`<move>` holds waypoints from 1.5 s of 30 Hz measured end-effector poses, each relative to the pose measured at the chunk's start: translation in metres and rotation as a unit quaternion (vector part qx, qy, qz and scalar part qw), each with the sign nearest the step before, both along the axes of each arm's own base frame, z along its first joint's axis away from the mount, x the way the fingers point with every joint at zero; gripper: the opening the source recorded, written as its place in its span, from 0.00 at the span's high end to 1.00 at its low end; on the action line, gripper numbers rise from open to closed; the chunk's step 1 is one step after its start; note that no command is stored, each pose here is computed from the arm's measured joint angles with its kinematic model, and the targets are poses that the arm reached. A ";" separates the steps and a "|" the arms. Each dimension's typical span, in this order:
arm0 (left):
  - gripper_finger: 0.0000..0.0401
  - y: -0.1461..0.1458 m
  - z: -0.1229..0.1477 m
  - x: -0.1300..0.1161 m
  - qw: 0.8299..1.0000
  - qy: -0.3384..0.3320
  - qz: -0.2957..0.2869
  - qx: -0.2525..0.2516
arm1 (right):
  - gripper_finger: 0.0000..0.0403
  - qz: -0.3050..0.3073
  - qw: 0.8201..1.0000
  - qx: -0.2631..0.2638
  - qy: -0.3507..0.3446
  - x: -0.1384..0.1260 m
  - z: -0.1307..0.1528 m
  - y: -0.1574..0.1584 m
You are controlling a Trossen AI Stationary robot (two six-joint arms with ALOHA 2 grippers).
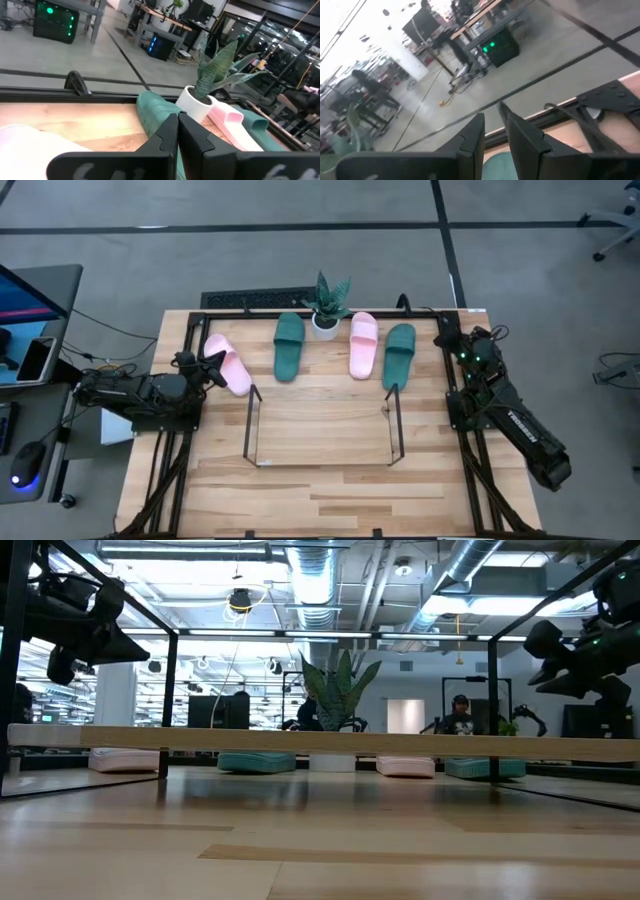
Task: Pick and place slides into the shelf
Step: Put the left pink slide on the shelf
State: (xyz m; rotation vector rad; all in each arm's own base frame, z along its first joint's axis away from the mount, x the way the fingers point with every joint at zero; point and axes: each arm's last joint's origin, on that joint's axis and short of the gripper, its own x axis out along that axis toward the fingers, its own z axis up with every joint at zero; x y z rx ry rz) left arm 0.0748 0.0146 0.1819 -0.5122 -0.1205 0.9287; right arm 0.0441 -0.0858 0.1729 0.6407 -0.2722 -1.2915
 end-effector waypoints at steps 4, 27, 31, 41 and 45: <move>1.00 0.000 0.000 0.000 1.000 0.002 0.000 0.001 | 0.81 0.004 1.000 0.001 -0.004 0.000 0.000 0.000; 1.00 0.000 -0.002 0.000 0.999 0.027 -0.012 0.013 | 0.81 0.210 0.956 -0.133 0.156 0.013 0.069 0.002; 1.00 0.000 -0.002 0.000 0.999 0.028 -0.012 0.013 | 0.81 0.229 0.937 -0.117 0.235 0.019 0.103 -0.008; 1.00 0.000 -0.002 0.000 0.999 0.030 -0.017 0.014 | 0.81 0.296 0.877 -0.031 0.377 0.047 0.139 -0.052; 1.00 -0.002 -0.001 0.001 0.998 0.046 -0.049 0.017 | 0.81 0.309 0.868 0.001 0.388 0.057 0.131 -0.068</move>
